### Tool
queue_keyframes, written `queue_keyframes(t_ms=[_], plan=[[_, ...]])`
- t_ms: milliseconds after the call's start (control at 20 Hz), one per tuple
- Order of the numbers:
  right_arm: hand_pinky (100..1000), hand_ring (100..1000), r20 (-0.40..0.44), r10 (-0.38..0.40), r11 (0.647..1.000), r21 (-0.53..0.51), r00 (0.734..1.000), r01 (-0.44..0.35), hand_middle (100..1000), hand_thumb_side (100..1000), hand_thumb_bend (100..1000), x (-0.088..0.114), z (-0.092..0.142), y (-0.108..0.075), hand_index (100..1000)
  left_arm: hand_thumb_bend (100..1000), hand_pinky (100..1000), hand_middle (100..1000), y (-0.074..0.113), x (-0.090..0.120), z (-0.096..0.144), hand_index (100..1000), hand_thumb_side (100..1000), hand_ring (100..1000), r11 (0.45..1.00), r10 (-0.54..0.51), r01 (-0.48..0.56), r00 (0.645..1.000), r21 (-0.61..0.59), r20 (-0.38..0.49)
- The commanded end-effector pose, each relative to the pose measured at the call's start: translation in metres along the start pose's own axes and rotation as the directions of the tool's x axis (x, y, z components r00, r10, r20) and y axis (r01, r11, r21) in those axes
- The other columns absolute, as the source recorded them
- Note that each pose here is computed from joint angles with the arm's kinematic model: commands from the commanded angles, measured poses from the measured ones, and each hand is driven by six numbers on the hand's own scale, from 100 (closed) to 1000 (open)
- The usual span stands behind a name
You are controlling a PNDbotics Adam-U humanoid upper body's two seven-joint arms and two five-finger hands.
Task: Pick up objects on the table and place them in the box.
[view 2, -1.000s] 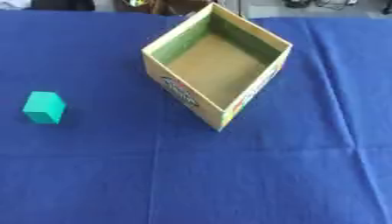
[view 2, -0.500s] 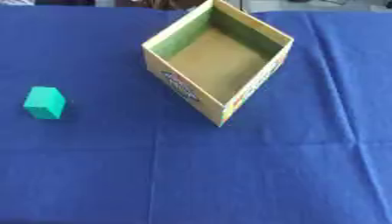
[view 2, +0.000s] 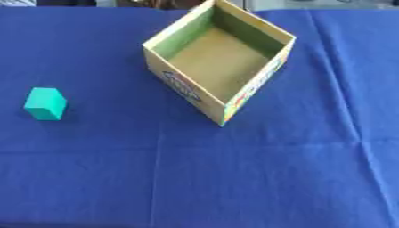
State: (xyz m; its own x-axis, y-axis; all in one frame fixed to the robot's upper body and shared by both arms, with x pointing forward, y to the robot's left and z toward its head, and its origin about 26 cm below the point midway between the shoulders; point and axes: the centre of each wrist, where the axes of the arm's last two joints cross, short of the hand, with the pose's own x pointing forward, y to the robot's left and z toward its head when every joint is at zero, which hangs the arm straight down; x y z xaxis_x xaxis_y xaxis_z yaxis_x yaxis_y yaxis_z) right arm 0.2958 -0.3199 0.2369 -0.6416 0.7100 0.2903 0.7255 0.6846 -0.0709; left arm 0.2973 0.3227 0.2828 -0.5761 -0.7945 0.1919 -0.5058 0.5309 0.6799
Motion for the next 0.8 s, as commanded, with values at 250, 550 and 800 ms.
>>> queue_keyframes(t_ms=[250, 550, 800], plan=[[758, 766, 0.050, 0.013, 1.000, 0.022, 0.999, -0.014, 592, 899, 100, 0.003, -0.009, -0.004, 702, 370, 859, 893, 0.035, -0.013, -0.033, 1000, 1000, 890, 0.845, -0.329, 0.337, 0.940, -0.414, 0.093], [758, 767, 0.051, 0.009, 0.999, 0.033, 0.999, -0.011, 591, 901, 100, 0.004, -0.009, -0.004, 701, 571, 879, 926, 0.032, -0.024, -0.052, 1000, 1000, 930, 0.649, -0.383, 0.406, 0.905, -0.643, 0.185], [759, 768, 0.050, 0.003, 0.999, 0.044, 0.999, -0.005, 589, 899, 100, 0.004, -0.008, -0.003, 699, 659, 905, 929, 0.021, -0.028, -0.063, 1000, 984, 951, 0.493, -0.396, 0.402, 0.893, -0.771, 0.212]])
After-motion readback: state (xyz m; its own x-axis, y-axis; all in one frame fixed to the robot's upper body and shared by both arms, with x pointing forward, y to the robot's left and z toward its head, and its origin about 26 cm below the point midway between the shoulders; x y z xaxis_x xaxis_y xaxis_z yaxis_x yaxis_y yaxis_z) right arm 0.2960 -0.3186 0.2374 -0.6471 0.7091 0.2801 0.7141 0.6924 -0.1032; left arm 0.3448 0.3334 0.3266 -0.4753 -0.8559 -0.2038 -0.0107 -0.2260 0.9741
